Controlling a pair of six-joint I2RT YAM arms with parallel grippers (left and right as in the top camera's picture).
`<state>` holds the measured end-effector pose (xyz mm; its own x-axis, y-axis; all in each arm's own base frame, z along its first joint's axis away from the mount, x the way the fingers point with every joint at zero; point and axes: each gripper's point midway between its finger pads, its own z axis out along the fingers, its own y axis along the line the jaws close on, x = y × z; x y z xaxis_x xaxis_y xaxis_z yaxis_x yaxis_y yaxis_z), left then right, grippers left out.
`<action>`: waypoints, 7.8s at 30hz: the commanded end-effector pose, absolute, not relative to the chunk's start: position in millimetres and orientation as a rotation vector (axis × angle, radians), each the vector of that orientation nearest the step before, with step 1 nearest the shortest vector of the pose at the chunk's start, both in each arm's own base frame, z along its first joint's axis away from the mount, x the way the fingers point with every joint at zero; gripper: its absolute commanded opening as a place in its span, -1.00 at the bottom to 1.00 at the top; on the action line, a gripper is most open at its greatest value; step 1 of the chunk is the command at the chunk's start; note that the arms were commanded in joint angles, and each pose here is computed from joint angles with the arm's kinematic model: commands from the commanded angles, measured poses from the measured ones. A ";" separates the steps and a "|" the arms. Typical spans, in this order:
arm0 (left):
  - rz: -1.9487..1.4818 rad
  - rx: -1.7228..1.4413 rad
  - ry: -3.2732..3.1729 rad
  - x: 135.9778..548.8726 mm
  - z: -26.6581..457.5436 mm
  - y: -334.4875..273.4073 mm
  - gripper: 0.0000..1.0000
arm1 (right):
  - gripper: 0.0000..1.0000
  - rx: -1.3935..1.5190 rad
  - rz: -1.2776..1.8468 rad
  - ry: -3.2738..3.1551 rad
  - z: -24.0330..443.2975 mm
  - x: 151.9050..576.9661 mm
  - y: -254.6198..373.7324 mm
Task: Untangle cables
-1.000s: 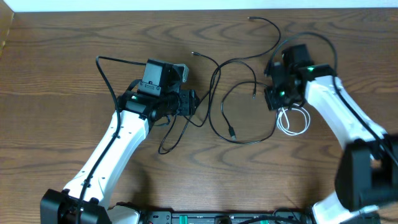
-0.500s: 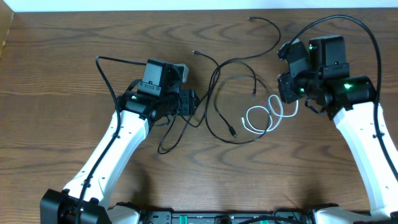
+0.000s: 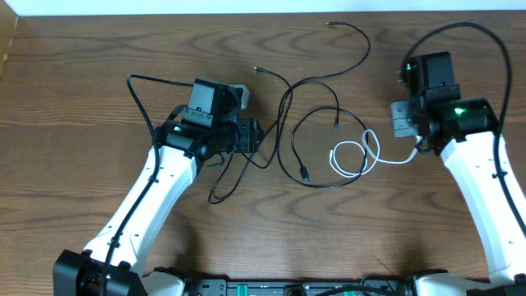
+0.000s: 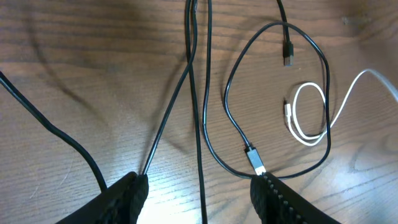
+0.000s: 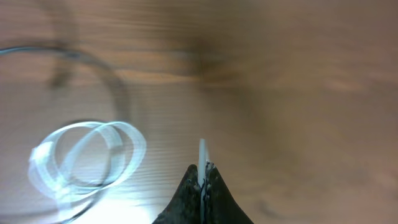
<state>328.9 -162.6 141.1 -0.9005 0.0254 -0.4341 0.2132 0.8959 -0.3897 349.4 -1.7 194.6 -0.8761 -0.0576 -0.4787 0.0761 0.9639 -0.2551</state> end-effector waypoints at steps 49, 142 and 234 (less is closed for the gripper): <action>-0.599 0.196 2.624 332.4 144.1 -164.2 0.15 | -0.92 0.687 -0.201 2.744 161.7 320.0 -129.2; -0.596 0.194 2.638 329.8 142.4 -163.3 0.15 | -0.98 1.002 -0.590 2.194 202.4 326.0 -200.3; 0.060 -0.208 2.718 324.5 120.2 -66.7 0.92 | 0.72 -0.369 0.389 2.601 76.5 374.3 232.1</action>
<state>324.5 -69.7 118.8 -0.9025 -0.1178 -0.4142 -0.1343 0.9909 0.0107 380.6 218.0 103.8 -0.8265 -0.1661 -0.5379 -0.3242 0.9215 0.2137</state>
